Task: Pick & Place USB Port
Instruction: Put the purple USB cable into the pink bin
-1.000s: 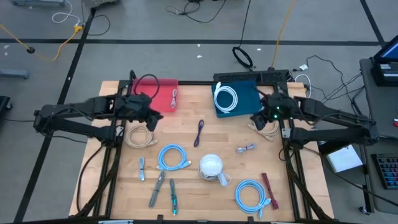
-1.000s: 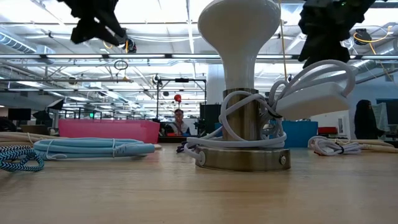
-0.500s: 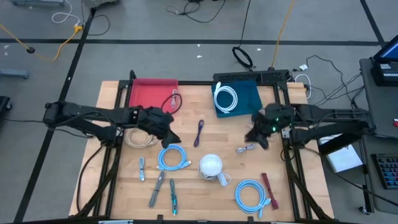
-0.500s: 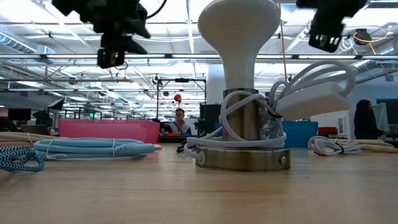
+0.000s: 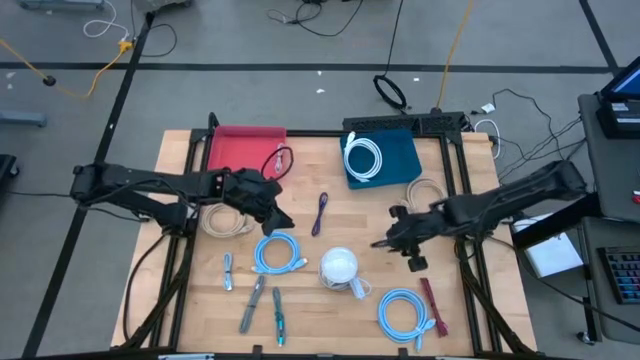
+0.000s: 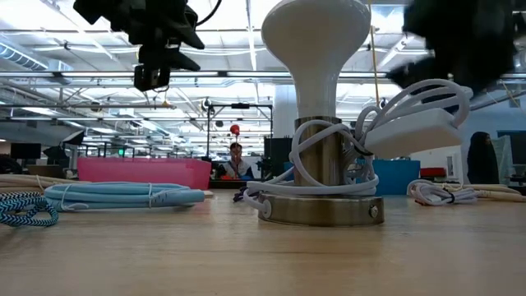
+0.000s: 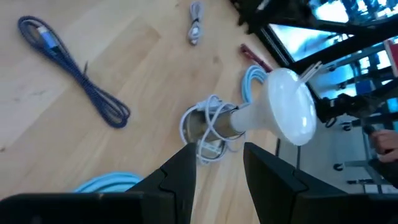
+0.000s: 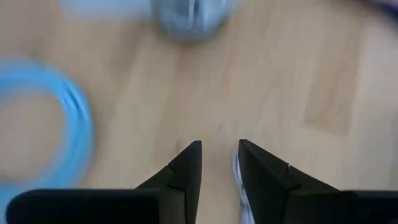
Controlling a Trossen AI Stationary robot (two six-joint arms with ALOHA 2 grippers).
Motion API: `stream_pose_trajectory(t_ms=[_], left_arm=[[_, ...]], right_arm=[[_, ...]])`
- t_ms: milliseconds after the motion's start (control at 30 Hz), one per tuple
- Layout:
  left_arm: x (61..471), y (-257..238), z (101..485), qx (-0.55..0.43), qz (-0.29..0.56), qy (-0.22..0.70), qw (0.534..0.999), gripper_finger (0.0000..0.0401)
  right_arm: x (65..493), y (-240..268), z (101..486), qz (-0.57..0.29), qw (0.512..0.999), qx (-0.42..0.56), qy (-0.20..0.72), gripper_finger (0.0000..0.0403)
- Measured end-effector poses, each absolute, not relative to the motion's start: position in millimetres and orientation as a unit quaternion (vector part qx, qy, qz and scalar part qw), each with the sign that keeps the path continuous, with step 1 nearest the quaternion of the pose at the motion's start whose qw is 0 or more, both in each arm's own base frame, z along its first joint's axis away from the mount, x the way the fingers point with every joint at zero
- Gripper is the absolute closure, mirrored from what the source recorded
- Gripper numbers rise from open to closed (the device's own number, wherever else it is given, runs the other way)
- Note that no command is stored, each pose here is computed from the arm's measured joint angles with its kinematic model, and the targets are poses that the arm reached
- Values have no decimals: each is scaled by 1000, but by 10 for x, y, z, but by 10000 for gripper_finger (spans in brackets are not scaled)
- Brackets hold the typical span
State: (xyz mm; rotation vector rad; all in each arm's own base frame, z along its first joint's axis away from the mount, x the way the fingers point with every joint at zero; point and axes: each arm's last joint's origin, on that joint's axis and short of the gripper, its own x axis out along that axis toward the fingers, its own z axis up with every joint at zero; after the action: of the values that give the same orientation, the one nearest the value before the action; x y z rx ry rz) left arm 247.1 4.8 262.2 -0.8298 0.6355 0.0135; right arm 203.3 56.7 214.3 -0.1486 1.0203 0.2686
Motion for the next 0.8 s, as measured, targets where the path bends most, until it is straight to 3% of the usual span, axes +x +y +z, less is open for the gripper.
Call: stream_pose_trajectory(t_ms=[300,600,800], left_arm=[[2447,32,2655,-404,-15,306,862,265],[2415,17,2674,-403,-16,308,862,265],[2418,18,2674,-399,-16,306,864,265]], right_arm=[[1929,529,1578,128,788,-123,589,288],[1936,496,1668,64,818,-127,557,281],[1900,467,1648,45,812,-137,565,278]])
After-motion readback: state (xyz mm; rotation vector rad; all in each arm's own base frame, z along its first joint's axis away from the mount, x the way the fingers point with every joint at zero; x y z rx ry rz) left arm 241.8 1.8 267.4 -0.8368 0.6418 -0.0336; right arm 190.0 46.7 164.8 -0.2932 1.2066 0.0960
